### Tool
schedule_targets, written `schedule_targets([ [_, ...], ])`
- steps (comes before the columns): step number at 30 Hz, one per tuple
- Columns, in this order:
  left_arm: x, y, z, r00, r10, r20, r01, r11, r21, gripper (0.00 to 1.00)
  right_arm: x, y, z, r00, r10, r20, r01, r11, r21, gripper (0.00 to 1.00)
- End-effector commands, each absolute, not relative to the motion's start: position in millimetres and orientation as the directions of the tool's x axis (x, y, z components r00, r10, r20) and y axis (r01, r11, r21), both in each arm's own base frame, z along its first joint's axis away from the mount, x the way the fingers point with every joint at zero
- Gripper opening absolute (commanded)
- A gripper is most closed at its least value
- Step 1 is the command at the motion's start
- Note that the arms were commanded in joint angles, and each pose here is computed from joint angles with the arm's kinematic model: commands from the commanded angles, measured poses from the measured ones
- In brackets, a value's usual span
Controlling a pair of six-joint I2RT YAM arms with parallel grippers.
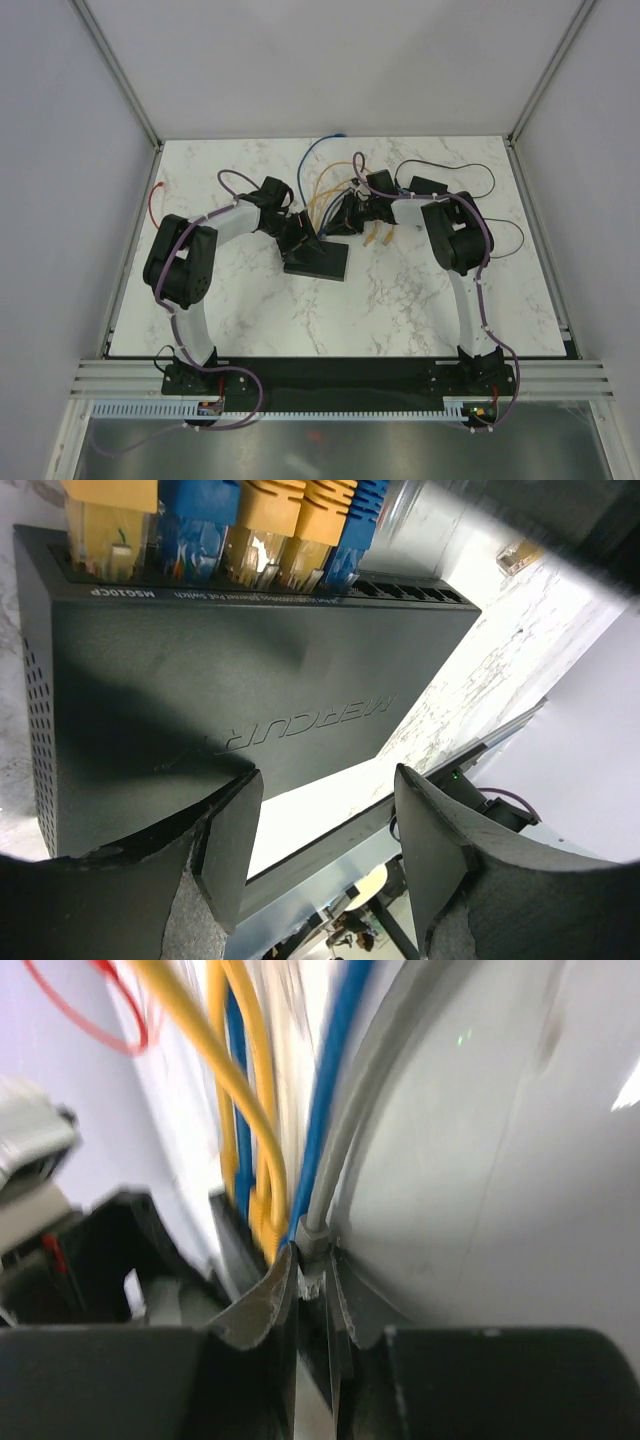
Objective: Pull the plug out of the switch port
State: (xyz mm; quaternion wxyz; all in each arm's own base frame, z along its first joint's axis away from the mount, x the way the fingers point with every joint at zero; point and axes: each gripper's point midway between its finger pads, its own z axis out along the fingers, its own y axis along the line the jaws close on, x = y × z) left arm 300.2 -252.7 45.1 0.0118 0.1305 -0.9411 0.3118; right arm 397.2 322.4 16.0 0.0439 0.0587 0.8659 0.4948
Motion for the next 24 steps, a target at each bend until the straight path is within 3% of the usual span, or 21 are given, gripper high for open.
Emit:
schedule_targets([
  [1, 258, -201, -32, -0.939, -0.294, 0.181, -0.336, 0.900, -0.277, 0.67, 455, 300, 20, -0.927, 0.209, -0.311, -0.106, 0.649, 0.754, 0.00],
  [5, 259, -202, -34, -0.938, -0.293, 0.187, -0.336, 0.899, -0.281, 0.67, 449, 293, 20, -0.908, 0.131, -0.397, -0.212, 0.675, 0.707, 0.00],
  [9, 261, -203, -31, -0.947, -0.272, 0.170, -0.312, 0.903, -0.296, 0.65, 443, 290, 15, -0.926, 0.158, -0.342, -0.157, 0.663, 0.732, 0.00],
  [15, 270, -210, -1, -0.978, -0.193, 0.081, -0.209, 0.902, -0.377, 0.64, 452, 311, 102, -0.936, 0.262, -0.234, -0.075, 0.501, 0.862, 0.00],
  [19, 280, -223, 43, -0.994, -0.092, -0.056, -0.055, 0.881, -0.471, 0.65, 408, 315, 133, -0.982, 0.186, 0.017, 0.092, 0.405, 0.909, 0.00],
  [24, 281, -244, 111, -0.980, -0.009, -0.198, 0.117, 0.779, -0.616, 0.68, 351, 301, 179, -0.994, 0.099, 0.038, 0.070, 0.353, 0.933, 0.00],
])
